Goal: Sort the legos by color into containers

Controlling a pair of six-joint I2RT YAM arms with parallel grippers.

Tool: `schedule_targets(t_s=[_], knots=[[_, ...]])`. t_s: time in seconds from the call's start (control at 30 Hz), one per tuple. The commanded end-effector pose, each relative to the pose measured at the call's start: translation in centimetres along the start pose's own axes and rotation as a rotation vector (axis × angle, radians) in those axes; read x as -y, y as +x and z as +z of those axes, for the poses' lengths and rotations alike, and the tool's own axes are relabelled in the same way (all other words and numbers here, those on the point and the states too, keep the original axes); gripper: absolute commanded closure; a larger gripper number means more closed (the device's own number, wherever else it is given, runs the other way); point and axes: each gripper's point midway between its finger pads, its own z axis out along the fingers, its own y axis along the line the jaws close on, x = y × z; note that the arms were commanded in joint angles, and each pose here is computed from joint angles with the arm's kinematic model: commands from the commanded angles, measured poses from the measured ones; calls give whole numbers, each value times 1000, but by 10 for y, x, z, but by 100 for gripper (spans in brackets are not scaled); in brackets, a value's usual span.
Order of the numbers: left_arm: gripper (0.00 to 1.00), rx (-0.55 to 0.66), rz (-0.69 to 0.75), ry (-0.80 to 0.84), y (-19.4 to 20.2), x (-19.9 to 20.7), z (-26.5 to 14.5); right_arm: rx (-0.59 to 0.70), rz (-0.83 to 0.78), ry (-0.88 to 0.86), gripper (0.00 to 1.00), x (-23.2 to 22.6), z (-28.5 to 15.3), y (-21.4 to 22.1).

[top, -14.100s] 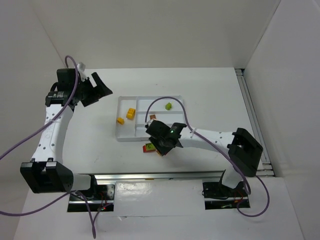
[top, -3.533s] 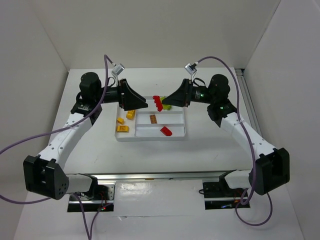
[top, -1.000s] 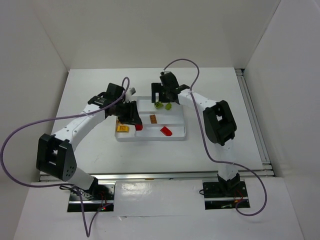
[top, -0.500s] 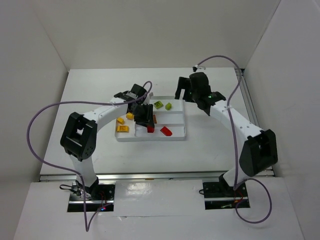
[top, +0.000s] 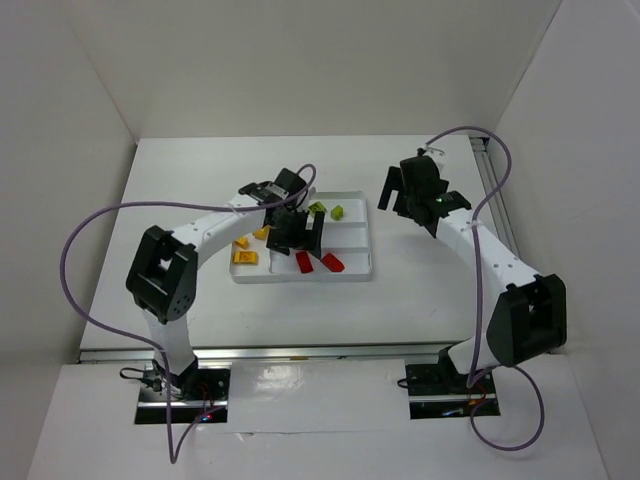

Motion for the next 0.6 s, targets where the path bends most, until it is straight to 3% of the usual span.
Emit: schedule_targets(t_s=[0.0, 0.13, 0.3, 0.4, 0.57], knots=[[0, 194, 18, 8, -38, 20, -75, 73, 50, 245, 0, 40, -11, -21], [0, 415, 57, -89, -61, 12, -148, 105, 70, 405, 0, 66, -18, -33], [0, 681, 64, -172, -73, -8, -230, 126, 104, 465, 0, 84, -23, -39], [0, 778, 44, -191, -75, -15, -265, 114, 110, 455, 0, 90, -29, -31], [0, 830, 56, -217, -68, -23, -282, 163, 155, 371, 0, 88, -39, -30]])
